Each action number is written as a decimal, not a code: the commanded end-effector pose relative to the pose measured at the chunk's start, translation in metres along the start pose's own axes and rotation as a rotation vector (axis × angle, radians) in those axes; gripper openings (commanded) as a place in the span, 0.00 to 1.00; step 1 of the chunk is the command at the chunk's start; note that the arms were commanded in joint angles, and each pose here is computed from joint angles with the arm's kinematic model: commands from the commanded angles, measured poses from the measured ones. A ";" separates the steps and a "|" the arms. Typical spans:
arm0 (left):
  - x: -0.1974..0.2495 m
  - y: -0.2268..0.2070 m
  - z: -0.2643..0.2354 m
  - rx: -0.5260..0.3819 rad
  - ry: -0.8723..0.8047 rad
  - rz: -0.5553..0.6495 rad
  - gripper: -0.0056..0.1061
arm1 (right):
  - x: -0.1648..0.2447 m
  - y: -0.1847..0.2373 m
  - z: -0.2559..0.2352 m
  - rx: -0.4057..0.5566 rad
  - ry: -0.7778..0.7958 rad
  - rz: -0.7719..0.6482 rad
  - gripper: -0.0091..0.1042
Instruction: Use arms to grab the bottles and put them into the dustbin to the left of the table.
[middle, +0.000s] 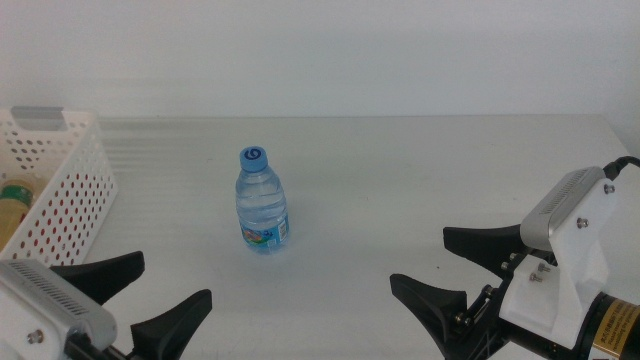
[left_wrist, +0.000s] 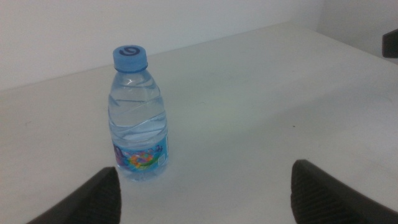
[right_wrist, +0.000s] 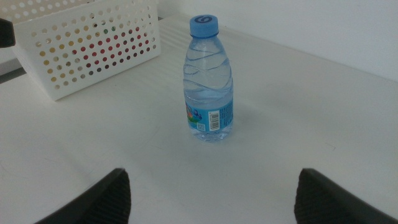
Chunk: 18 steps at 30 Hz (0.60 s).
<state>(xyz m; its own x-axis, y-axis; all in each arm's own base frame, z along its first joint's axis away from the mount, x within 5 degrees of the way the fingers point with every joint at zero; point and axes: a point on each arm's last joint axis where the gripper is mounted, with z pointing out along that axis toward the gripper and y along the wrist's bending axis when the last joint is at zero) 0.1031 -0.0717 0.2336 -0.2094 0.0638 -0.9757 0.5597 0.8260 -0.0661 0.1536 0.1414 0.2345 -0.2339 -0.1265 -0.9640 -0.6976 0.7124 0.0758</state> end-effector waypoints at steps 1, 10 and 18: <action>-0.019 -0.002 -0.001 0.017 -0.131 -0.012 0.86 | -0.016 0.002 -0.002 -0.019 -0.105 -0.017 0.75; -0.025 -0.002 0.000 0.013 -0.189 0.025 0.84 | -0.016 0.002 -0.002 -0.019 -0.104 -0.017 0.75; -0.053 0.009 0.016 -0.076 -0.192 -0.028 0.79 | -0.016 0.002 -0.002 -0.019 -0.104 -0.017 0.75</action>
<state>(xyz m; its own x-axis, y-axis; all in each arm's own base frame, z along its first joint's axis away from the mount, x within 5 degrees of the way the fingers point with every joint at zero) 0.1253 -0.0745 0.2587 -0.1536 0.0129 -0.9881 0.4995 0.8638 -0.0664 0.1536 0.1414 0.2345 -0.2342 -0.1267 -0.9639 -0.6976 0.7125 0.0758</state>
